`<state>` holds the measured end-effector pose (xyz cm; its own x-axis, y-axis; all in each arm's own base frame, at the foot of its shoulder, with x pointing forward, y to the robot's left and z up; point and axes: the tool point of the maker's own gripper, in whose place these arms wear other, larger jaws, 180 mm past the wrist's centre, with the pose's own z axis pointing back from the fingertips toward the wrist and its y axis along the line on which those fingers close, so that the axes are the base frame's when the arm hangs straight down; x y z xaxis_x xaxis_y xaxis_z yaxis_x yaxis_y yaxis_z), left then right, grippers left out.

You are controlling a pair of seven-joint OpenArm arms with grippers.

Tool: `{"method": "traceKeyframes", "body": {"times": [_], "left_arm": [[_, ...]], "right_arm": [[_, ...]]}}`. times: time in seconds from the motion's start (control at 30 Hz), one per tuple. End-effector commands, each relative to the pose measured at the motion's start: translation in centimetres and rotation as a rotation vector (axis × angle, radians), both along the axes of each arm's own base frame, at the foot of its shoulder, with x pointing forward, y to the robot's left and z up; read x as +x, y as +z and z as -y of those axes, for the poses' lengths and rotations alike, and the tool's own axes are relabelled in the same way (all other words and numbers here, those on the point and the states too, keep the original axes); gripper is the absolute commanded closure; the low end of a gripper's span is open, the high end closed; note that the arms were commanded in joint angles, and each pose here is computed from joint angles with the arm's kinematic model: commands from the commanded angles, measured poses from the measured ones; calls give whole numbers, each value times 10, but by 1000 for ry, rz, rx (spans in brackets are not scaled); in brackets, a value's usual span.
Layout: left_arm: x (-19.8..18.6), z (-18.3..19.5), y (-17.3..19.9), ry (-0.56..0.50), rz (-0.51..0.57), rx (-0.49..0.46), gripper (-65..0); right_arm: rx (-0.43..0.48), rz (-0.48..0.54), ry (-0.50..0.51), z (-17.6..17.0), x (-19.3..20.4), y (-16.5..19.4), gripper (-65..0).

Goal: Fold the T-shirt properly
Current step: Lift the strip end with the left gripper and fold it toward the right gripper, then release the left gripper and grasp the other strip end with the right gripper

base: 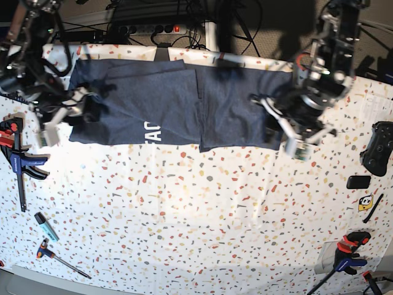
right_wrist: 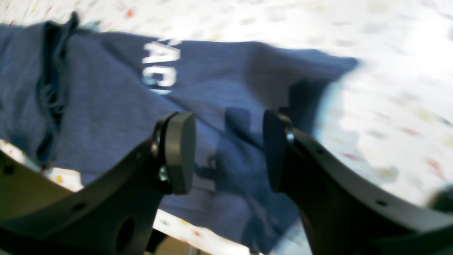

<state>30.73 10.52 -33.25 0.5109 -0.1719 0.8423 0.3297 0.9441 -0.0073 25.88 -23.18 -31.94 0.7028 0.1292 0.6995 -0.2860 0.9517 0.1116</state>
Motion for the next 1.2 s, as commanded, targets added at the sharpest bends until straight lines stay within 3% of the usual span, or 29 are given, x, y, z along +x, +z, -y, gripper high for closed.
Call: {"method": "traceKeyframes", "body": {"times": [0.0,0.13,0.33,0.63,0.9,1.17], "left_arm": [[8,-8,15,16,47,-29,-269],[11,-37,20,71,42,-54,-269],[6,-48,-10,93,-25,-71,-269],[-9,-46,-58,65,-145,-182,-269],[-7,-45,-57,63,-133,-186,-269],[-7,-46,-57,63,-133,-185,-268]], "right_arm": [[3,33,8,6,6,11,-306],[-4,-70,-37,36,-3,-13,-306],[30,-198,-104,63,-19,-50,-306],[99,-176,-164,73,-11,-67,-306],[168,-273,-131,54,-13,-89,-306],[320,-340,-41,16,-22,-85,-306]]}}
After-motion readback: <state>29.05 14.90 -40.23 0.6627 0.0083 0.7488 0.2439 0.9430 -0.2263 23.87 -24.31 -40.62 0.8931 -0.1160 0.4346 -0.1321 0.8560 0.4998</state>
